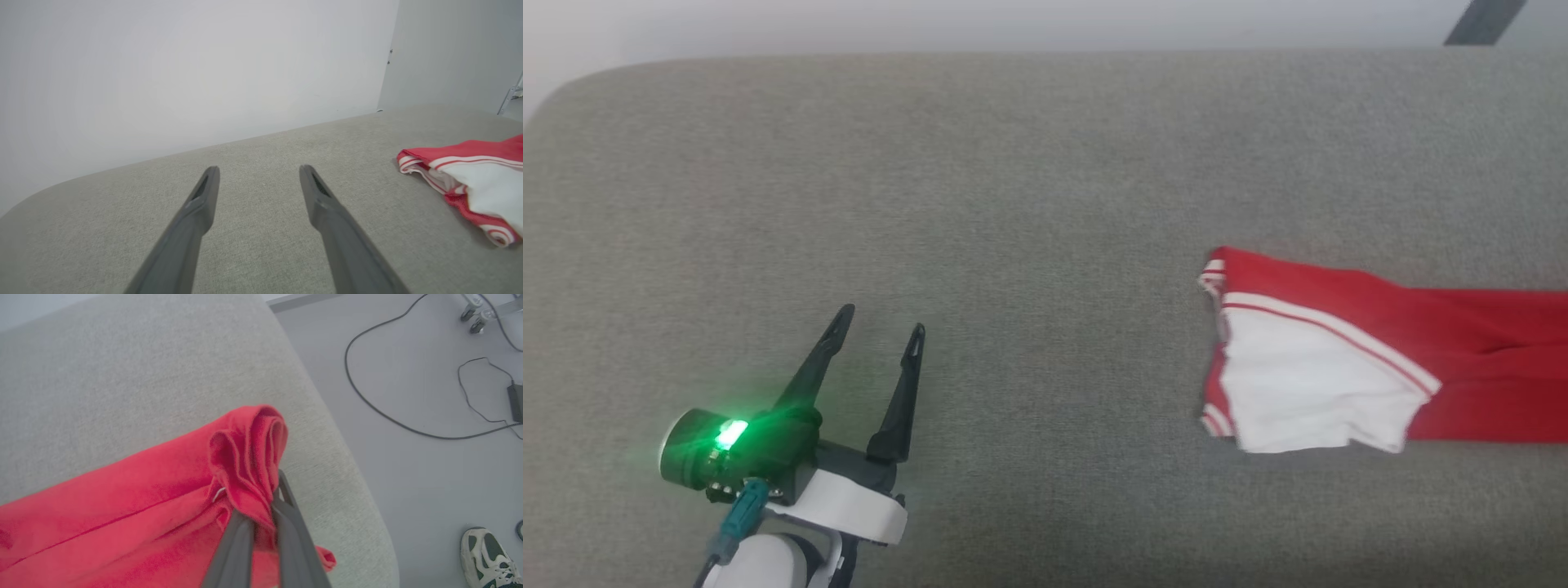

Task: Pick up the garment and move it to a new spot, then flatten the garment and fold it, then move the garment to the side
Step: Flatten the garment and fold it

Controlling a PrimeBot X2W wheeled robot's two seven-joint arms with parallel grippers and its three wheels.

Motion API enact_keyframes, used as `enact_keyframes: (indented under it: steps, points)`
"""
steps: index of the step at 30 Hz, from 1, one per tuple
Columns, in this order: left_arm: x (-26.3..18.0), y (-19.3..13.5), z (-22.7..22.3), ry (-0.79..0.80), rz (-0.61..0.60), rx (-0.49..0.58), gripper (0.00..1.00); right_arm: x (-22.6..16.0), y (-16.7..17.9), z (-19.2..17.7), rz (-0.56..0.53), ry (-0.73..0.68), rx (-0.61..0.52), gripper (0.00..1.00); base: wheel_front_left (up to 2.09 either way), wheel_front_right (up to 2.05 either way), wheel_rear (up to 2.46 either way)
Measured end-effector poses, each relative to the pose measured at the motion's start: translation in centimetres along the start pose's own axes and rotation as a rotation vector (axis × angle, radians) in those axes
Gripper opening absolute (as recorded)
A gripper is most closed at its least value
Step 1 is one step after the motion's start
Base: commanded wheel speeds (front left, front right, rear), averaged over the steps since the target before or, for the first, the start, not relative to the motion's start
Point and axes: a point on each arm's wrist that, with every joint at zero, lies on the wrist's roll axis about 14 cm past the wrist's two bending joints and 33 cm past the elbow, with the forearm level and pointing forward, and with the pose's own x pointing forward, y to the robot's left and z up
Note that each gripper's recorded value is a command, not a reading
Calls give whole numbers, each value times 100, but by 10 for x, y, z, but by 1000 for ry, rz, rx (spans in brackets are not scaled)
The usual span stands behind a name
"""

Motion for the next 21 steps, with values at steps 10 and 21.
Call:
enact_keyframes:
  steps: [10,21]
  points:
    - [13,-13,-4,2,-56,-4,100,-7,-14,17,-36,-77,14,0,0,0,0]
    - [-4,-7,8,-19,-24,-20,100,-22,81,-8,262,-37,-96,0,0,0,0]
